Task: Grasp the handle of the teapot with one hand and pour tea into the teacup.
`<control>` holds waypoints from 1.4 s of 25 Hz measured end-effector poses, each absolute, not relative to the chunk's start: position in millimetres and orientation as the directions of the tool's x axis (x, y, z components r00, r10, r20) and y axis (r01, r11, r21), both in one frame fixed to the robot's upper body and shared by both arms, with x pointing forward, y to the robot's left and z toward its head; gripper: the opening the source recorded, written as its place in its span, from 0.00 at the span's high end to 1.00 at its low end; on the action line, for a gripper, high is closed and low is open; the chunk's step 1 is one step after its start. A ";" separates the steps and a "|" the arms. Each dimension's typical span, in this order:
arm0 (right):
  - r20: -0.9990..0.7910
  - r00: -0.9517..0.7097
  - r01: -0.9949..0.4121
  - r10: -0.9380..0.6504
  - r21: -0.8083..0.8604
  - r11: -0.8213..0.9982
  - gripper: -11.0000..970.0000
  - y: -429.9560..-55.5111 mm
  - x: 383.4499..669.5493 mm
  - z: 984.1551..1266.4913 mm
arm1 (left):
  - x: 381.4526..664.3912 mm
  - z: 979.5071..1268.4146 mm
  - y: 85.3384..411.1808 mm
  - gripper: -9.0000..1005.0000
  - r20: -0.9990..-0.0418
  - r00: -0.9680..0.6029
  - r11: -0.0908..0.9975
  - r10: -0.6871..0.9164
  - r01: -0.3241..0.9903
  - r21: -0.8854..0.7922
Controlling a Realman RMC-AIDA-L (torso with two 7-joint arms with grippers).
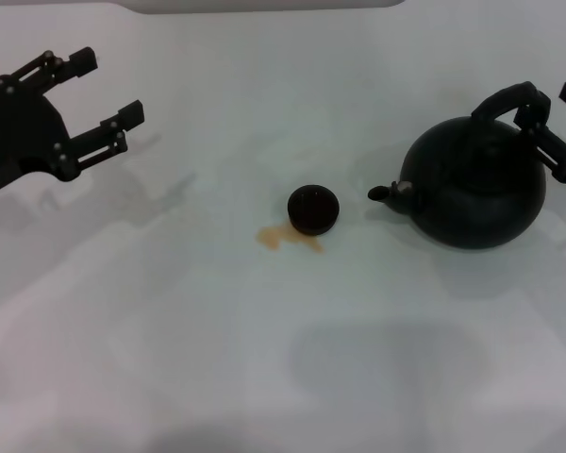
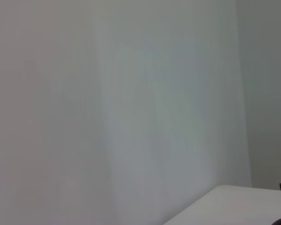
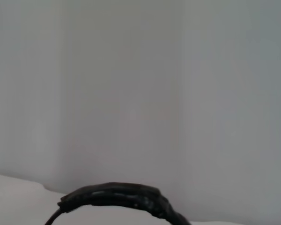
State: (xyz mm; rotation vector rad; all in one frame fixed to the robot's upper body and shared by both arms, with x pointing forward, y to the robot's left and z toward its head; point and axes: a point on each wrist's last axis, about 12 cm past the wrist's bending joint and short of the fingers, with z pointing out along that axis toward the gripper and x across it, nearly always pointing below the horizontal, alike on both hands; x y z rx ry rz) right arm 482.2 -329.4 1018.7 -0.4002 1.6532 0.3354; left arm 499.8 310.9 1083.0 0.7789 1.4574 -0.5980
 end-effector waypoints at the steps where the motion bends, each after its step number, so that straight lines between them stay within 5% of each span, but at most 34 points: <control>1: -0.993 -0.098 -0.446 -0.064 -0.014 0.895 0.47 -330.6 481.3 1019.0 | 499.7 1083.0 310.9 0.23 -0.994 0.047 0.630 0.101 0.770 0.100; 3: -0.994 -0.095 -0.446 -0.062 -0.013 0.895 0.24 -332.8 479.4 1019.6 | 499.7 1083.0 310.9 0.23 -0.994 0.045 0.630 0.100 0.770 0.098; 9: -0.997 -0.073 -0.458 -0.041 -0.003 0.889 0.17 -338.3 469.0 1022.3 | 501.9 1084.4 310.0 0.23 -0.994 0.049 0.627 0.099 0.773 0.101; 20: -0.999 -0.041 -0.494 0.002 0.022 0.869 0.13 -353.8 436.2 1024.4 | 503.0 1084.3 311.9 0.23 -0.993 0.049 0.633 0.105 0.767 0.104; 30: -0.984 0.178 -0.178 -0.029 -0.061 0.982 0.12 -386.3 415.0 1034.2 | 503.1 1083.0 321.5 0.23 -0.989 0.107 0.699 0.102 0.699 0.147; 35: -0.976 0.215 -0.149 -0.032 -0.065 0.987 0.13 -393.2 415.5 1040.3 | 510.4 1080.4 328.0 0.23 -0.992 0.108 0.754 0.064 0.646 0.119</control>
